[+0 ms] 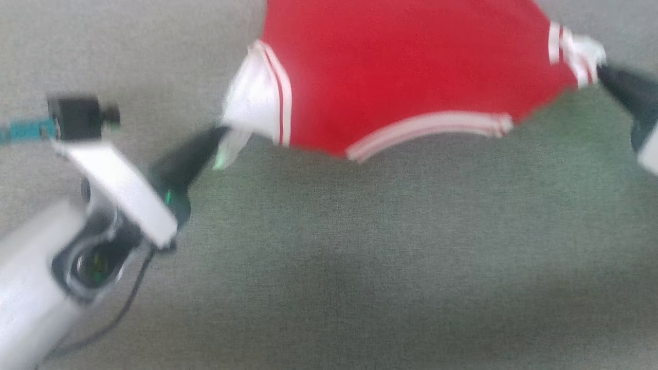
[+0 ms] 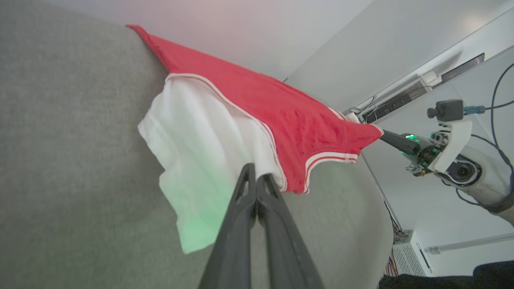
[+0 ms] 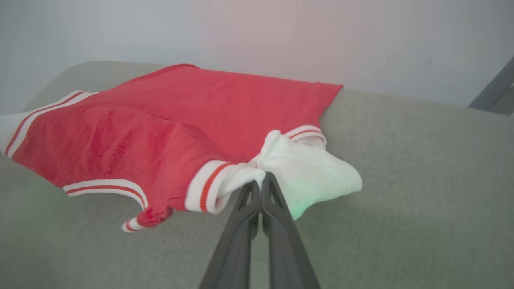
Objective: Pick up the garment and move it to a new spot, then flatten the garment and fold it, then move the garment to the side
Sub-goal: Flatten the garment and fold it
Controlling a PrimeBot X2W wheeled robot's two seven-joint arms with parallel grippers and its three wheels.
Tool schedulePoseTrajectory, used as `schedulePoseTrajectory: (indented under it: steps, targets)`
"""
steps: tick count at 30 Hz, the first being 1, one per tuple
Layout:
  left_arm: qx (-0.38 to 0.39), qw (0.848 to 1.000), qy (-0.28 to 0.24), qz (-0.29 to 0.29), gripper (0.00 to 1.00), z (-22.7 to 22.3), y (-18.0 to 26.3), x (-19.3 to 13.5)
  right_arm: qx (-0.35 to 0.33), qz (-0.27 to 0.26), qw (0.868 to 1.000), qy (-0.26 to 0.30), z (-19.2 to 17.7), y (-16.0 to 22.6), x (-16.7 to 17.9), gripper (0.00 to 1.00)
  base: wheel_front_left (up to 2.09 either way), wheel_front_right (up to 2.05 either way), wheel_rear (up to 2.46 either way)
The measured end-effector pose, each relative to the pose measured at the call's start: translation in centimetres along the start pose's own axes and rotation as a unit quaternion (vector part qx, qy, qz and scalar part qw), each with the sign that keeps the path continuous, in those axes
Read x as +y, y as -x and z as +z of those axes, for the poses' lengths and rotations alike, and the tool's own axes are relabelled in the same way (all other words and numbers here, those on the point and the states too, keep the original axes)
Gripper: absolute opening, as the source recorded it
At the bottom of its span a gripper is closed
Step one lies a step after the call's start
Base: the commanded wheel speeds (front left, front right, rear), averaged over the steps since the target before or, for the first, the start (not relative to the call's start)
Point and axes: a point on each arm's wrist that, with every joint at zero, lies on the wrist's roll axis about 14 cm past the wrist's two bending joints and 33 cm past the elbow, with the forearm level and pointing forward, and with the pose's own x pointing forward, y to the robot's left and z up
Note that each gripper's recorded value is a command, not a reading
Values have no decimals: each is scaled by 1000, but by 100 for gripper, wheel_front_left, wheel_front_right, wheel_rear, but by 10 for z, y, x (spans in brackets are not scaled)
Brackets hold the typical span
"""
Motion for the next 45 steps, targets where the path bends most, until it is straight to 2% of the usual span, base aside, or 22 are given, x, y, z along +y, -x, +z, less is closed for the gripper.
schedulePoseTrajectory:
  steps: [2, 3, 9, 13, 18, 25, 28, 31, 37, 45]
  targets:
    - [21, 1000, 4, 0, 0, -15, 18, -4, 38, 8, 999, -25, -22, 19, 6, 0, 0, 0, 0]
    - [21, 1000, 4, 0, 0, -15, 18, -4, 38, 8, 999, -25, -22, 19, 6, 0, 0, 0, 0]
    - [88, 996, 8, 20, 0, -61, 75, -6, 97, 18, 993, -67, -62, 73, 19, 0, 0, 0, 0]
    - [148, 989, 17, 24, 0, -96, 110, -13, 140, 20, 986, -86, -90, 101, 26, 0, 0, 0, 0]
    - [164, 986, 19, 30, 0, -109, 130, -15, 168, 26, 980, -102, -110, 122, 34, 0, 0, 0, 0]
    - [190, 981, 26, 30, 0, -133, 128, -12, 172, 22, 978, -113, -123, 117, 32, 0, 0, 0, 0]
    - [201, 979, 36, 27, 0, -144, 116, -12, 193, 25, 974, -119, -140, 107, 34, 0, 0, 0, 0]
    - [226, 973, 32, 44, 0, -161, 115, 2, 223, 21, 968, -118, -161, 100, 33, 0, 0, 0, 0]
    - [250, 965, 27, 73, 0, -189, 110, 23, 263, 15, 962, -65, -191, 87, 24, 0, 0, 0, 0]
    - [245, 966, 12, 84, 0, -199, 105, 33, 260, 14, 965, -29, -197, 80, 21, 0, 0, 0, 0]
